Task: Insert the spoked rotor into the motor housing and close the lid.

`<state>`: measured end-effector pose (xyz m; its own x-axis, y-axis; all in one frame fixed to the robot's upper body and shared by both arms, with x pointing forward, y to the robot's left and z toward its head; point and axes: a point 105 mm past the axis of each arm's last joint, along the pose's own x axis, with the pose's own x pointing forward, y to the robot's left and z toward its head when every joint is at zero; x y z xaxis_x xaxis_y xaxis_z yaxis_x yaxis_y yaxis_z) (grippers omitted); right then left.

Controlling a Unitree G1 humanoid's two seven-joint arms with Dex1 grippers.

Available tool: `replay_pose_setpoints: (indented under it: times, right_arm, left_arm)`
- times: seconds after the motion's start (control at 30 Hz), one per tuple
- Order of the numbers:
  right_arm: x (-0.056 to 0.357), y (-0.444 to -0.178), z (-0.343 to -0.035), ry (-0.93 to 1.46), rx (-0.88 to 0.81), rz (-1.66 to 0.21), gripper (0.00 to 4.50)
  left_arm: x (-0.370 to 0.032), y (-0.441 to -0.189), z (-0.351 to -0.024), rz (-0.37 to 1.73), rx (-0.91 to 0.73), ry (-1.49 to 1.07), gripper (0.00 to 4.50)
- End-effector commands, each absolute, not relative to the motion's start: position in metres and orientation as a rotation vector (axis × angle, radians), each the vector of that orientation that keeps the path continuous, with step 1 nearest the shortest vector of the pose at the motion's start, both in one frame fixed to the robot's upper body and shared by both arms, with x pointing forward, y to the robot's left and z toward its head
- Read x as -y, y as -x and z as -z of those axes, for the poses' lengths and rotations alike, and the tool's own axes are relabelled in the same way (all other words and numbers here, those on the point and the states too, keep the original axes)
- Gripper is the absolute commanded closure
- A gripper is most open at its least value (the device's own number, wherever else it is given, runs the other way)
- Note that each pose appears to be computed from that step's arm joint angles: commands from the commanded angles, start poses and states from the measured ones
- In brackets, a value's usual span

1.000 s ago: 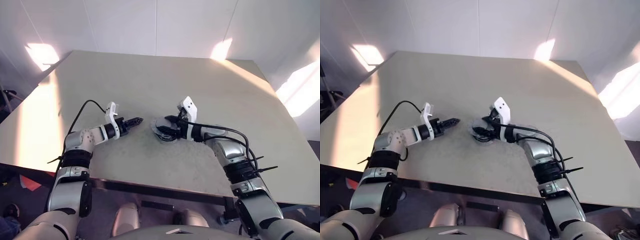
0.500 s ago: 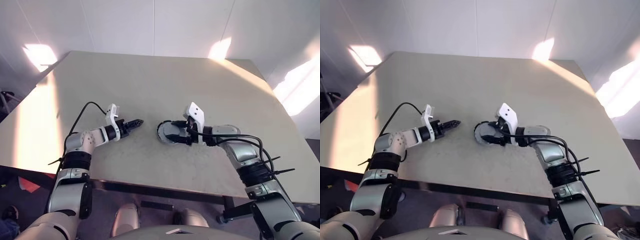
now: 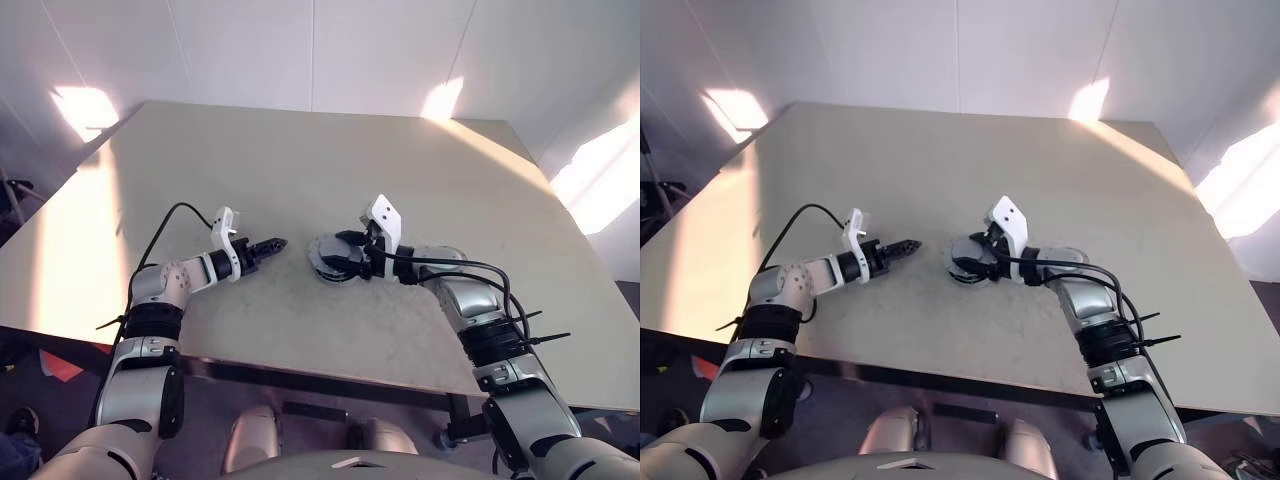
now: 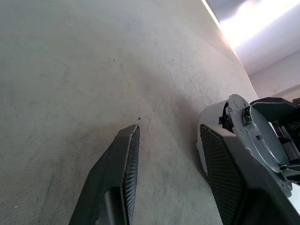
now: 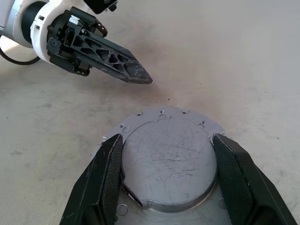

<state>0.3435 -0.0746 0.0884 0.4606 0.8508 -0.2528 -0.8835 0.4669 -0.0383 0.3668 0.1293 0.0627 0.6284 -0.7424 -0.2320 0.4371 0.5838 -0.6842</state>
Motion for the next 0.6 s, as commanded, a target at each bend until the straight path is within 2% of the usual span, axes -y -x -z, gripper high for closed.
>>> replay_pose_setpoints:
  times: [0.03, 0.6]
  right_arm:
    - [0.076, -0.344, -0.104, 0.200, -0.142, -1.086, 1.59]
    - [0.083, -0.350, -0.082, 0.252, -0.199, -1.055, 1.59]
  left_arm:
    - [-0.129, -0.371, -0.075, 0.747, -0.496, 0.607, 2.30]
    - [-0.130, -0.370, -0.076, 0.746, -0.496, 0.603, 2.30]
